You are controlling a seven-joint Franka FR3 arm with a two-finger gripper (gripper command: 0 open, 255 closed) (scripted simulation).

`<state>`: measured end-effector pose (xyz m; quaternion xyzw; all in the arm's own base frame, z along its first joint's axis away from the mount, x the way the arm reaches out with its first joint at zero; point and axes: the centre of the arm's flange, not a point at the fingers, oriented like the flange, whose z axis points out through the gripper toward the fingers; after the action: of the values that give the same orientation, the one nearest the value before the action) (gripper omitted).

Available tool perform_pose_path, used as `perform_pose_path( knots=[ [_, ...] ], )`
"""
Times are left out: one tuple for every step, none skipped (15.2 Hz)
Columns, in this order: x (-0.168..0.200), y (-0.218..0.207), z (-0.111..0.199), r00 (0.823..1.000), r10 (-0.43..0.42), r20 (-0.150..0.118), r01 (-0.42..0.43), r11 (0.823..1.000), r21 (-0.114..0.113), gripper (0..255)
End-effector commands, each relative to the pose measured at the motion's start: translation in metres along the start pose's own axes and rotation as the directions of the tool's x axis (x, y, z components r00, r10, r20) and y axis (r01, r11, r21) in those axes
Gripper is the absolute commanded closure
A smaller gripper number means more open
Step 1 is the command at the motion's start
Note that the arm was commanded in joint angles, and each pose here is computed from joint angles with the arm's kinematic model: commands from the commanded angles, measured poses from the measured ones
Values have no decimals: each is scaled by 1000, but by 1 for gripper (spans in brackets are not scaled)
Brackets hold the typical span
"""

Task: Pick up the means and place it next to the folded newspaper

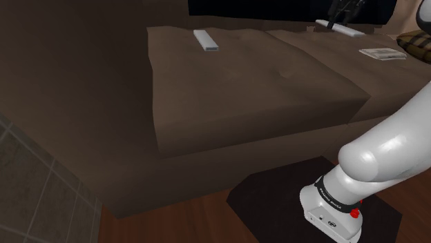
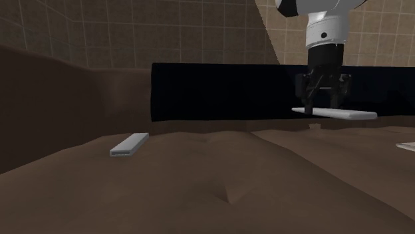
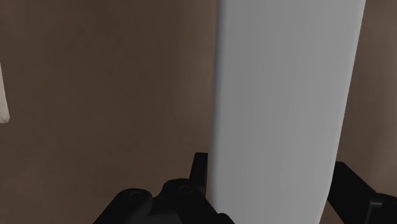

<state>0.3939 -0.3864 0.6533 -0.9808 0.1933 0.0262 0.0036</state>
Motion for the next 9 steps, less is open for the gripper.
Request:
perform_pose_path(
  knots=[
    [-16,22,1,1000,-2,0,2,1000,0,255],
    [-23,33,1,1000,-2,0,2,1000,0,255],
    [-31,44,1,1000,-2,0,2,1000,0,255],
    [-38,55,1,1000,-2,0,2,1000,0,255],
    [-45,66,1,1000,-2,0,2,1000,0,255],
    [-52,77,1,1000,-2,0,2,1000,0,255],
    [-59,88,1,1000,-2,0,2,1000,0,255],
    [-67,99,1,1000,-2,0,2,1000,0,255],
    [-74,111,1,1000,-2,0,2,1000,0,255]
  ],
)
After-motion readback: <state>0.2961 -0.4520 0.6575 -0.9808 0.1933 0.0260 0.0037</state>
